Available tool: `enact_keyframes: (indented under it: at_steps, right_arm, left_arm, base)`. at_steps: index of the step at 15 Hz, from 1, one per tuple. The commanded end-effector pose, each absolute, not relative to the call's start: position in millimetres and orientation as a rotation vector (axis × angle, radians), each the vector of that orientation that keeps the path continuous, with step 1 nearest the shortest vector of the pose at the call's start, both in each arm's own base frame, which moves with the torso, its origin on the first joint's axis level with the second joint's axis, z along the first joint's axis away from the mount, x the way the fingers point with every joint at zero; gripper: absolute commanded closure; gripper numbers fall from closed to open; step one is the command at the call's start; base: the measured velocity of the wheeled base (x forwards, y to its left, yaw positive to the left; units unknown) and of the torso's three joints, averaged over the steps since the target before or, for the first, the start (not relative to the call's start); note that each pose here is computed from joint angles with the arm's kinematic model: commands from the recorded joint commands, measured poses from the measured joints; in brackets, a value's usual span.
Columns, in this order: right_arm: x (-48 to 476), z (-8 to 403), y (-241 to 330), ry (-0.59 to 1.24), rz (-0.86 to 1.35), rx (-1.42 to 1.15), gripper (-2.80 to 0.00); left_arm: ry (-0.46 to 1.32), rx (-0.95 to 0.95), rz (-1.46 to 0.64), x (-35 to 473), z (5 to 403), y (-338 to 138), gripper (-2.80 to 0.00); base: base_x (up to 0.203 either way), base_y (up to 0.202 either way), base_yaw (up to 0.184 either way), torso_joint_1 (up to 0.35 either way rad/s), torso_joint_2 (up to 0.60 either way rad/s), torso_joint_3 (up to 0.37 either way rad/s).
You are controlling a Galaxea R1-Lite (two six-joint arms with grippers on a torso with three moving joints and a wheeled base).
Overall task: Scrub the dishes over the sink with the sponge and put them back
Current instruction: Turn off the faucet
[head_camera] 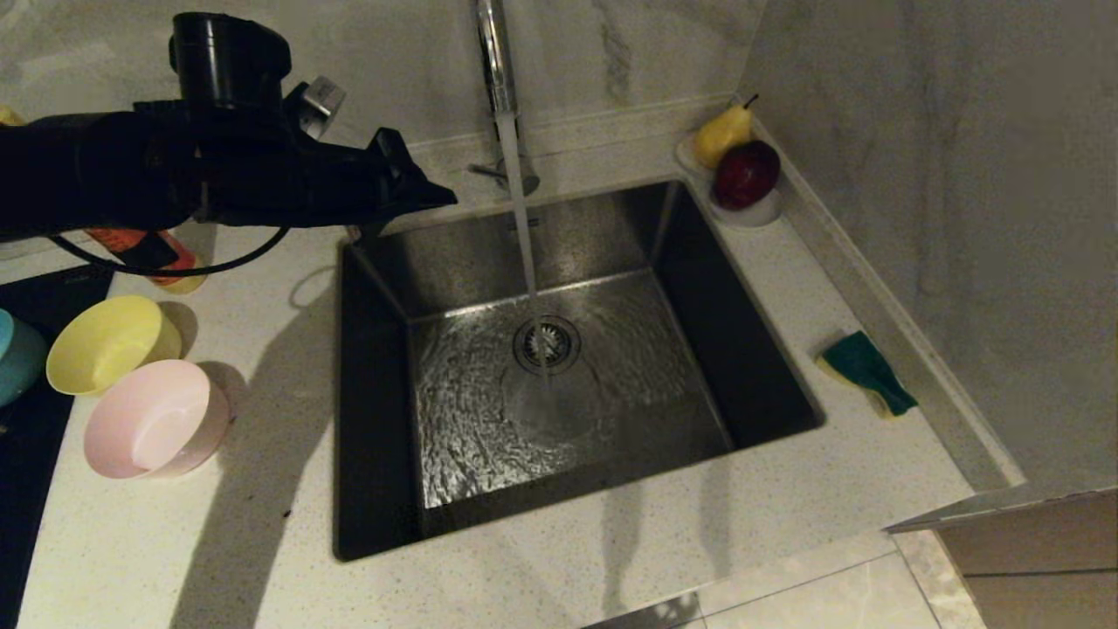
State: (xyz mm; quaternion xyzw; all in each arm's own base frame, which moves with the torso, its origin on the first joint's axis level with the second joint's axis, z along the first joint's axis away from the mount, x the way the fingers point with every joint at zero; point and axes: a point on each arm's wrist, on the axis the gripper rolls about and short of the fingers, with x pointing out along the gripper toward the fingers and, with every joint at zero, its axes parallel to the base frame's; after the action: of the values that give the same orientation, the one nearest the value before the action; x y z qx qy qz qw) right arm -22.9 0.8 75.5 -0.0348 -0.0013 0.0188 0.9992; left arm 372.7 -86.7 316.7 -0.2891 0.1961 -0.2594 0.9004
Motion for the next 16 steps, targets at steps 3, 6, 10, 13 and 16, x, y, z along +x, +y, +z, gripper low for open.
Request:
enact_keyframes:
  at_steps: [3, 6, 10, 13, 16]
  right_arm:
    - [-23, 75, 1, -0.003, 0.038, -0.071, 0.0]
    - [-23, 75, 1, -0.003, 0.038, -0.071, 0.0]
    - [-23, 76, 1, -0.003, 0.038, -0.071, 0.0]
    - [-23, 75, 1, -0.002, 0.038, -0.071, 0.0]
    - [-23, 75, 1, -0.001, 0.038, -0.071, 0.0]
  left_arm:
    - [0.417, -0.619, -0.541, 387, 310, -92, 0.0]
    - [0.379, -0.641, -0.56, 393, 310, -97, 0.0]
    - [0.345, -0.653, -0.58, 397, 311, -102, 0.0]
    - [0.316, -0.65, -0.546, 404, 306, -105, 0.0]
    - [0.229, -0.651, -0.472, 420, 295, -109, 0.0]
  base:
    - [0.0, 0.0, 0.0, 0.0, 0.0, 0.0]
    - [0.0, 0.0, 0.0, 0.0, 0.0, 0.0]
    - [0.0, 0.0, 0.0, 0.0, 0.0, 0.0]
    - [0.0, 0.0, 0.0, 0.0, 0.0, 0.0]
    - [0.0, 0.0, 0.0, 0.0, 0.0, 0.0]
